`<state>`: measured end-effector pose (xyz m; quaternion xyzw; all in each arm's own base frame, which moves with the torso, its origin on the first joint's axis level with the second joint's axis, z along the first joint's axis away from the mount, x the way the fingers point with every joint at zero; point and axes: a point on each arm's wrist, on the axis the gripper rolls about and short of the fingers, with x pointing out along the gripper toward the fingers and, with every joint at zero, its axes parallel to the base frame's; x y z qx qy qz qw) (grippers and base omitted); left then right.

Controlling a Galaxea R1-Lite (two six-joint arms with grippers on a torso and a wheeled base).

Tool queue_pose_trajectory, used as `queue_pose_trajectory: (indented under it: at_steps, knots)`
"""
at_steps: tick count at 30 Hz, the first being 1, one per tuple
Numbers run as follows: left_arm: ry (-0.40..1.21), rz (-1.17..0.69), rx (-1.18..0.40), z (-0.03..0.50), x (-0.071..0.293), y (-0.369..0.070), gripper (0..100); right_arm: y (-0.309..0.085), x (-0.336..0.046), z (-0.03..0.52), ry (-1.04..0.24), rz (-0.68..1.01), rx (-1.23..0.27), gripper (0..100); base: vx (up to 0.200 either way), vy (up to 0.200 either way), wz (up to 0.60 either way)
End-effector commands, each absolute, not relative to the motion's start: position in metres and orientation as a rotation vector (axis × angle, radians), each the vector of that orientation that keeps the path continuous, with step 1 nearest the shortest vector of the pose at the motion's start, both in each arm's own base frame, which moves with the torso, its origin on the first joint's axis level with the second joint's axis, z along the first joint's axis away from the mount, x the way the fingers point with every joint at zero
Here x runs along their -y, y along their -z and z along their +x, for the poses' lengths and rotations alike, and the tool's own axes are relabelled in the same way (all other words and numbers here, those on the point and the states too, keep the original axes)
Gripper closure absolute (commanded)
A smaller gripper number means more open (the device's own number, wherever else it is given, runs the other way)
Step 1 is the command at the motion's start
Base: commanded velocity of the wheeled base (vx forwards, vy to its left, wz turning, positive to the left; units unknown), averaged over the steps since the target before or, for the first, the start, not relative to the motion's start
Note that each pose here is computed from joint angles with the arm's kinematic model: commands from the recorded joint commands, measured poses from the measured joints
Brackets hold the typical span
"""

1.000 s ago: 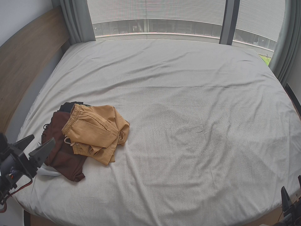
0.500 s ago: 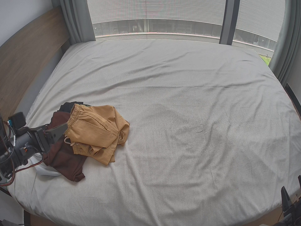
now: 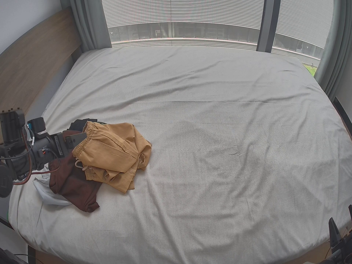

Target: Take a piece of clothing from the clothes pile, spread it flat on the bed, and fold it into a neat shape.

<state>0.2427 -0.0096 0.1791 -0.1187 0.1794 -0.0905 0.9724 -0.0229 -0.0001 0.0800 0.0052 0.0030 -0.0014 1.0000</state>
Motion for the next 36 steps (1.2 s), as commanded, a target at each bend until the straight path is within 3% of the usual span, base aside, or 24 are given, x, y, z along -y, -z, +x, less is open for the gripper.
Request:
queue_pose_trajectory:
  at_steps: [1, 36]
  knots:
    - [0.178, -0.240, -0.404, 0.270, 0.010, -0.168, 0, -0.075, 0.000, -0.023, 0.003, 0.011, -0.006, 0, 0.000, 0.000, 0.00]
    - [0.226, -0.176, -0.431, 0.388, -0.007, -0.118, 0, -0.076, 0.000, -0.023, 0.003, 0.012, -0.005, 0, 0.000, 0.000, 0.00]
